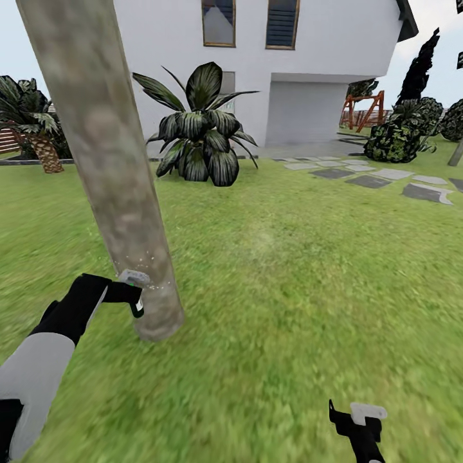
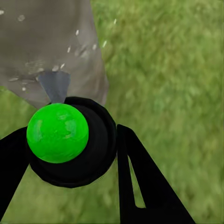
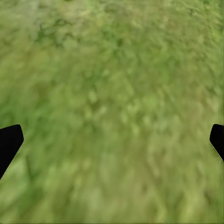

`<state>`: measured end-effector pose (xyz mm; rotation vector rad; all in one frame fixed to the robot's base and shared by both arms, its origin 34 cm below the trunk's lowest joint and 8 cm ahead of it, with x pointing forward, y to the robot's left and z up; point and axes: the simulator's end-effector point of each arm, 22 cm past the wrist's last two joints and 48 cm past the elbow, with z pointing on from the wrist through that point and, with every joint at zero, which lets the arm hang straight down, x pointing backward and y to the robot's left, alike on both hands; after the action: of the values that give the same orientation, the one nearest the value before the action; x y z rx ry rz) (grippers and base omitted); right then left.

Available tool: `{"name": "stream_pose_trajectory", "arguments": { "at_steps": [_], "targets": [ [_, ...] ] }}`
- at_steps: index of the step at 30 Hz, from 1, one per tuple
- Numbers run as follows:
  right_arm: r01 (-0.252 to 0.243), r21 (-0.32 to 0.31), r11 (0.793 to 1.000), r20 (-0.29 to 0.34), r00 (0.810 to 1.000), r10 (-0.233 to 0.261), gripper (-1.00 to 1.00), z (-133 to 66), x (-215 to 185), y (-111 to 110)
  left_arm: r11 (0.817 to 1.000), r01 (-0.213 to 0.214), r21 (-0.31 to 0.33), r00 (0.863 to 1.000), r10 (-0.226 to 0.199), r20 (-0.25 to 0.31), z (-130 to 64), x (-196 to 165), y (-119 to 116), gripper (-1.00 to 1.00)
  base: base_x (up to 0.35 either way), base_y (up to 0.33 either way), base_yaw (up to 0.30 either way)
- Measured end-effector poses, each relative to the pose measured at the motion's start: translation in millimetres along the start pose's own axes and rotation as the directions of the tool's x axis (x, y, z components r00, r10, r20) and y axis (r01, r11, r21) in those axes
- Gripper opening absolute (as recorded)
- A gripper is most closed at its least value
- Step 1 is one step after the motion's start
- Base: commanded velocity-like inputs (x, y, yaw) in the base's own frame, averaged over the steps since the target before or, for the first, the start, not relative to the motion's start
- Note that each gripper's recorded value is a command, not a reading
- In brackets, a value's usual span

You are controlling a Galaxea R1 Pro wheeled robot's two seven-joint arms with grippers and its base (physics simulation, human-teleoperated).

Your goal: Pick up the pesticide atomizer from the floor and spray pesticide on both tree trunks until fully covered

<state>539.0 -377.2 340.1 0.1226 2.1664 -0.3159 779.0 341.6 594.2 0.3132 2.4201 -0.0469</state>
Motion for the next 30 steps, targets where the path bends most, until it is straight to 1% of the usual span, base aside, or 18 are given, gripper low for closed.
{"name": "stream_pose_trajectory", "arguments": {
  "at_steps": [8, 12, 14, 22, 24, 26, 30],
  "targets": [
    [0.0, -0.001, 1.0, 0.0, 1.0, 0.0, 1.0, 0.0, 0, 0, 1.0, -0.001, -0.001, 1.0, 0.001, 0.002, -0.5, -1, 0, -1.0, 0.023, -0.267, 0.0],
    [0.0, 0.0, 1.0, 0.0, 1.0, 0.0, 1.0, 0.0, 0, 0, 1.0, -0.006, -0.005, 1.0, 0.006, 0.017, -3.9, -8, 1, -1.0, 0.0, -0.274, 0.0],
    [0.0, -0.001, 1.0, 0.0, 1.0, 0.0, 1.0, 0.0, 0, 0, 1.0, 0.003, -0.007, 1.0, -0.003, 0.0, -4.1, -4, 1, -1.0, 0.045, -0.274, 0.0],
    [0.0, -0.001, 1.0, 0.0, 1.0, 0.0, 1.0, 0.0, 0, 0, 1.0, 0.007, -0.012, 1.0, -0.007, -0.004, -4.1, -2, 3, -1.0, 0.111, -0.274, 0.002],
    [0.0, -0.001, 1.0, 0.0, 1.0, 0.0, 1.0, 0.0, 0, 0, 1.0, 0.009, -0.02, 1.0, -0.009, -0.009, -4.3, 1, 7, -1.0, 0.144, -0.268, 0.134],
    [0.0, -0.002, 1.0, 0.0, 1.0, 0.0, 1.0, -0.1, 0, 1, 0.999, 0.01, -0.035, 1.0, -0.011, -0.016, -6.3, 6, 17, -1.0, 0.161, -0.256, 0.24],
    [-0.001, -0.001, 1.0, 0.0, 1.0, 0.001, 1.0, -0.2, 0, 1, 0.999, 0.015, -0.042, 1.0, -0.017, -0.027, -6.2, 13, 22, -1.0, 0.166, -0.251, 0.272]
  ]
}}
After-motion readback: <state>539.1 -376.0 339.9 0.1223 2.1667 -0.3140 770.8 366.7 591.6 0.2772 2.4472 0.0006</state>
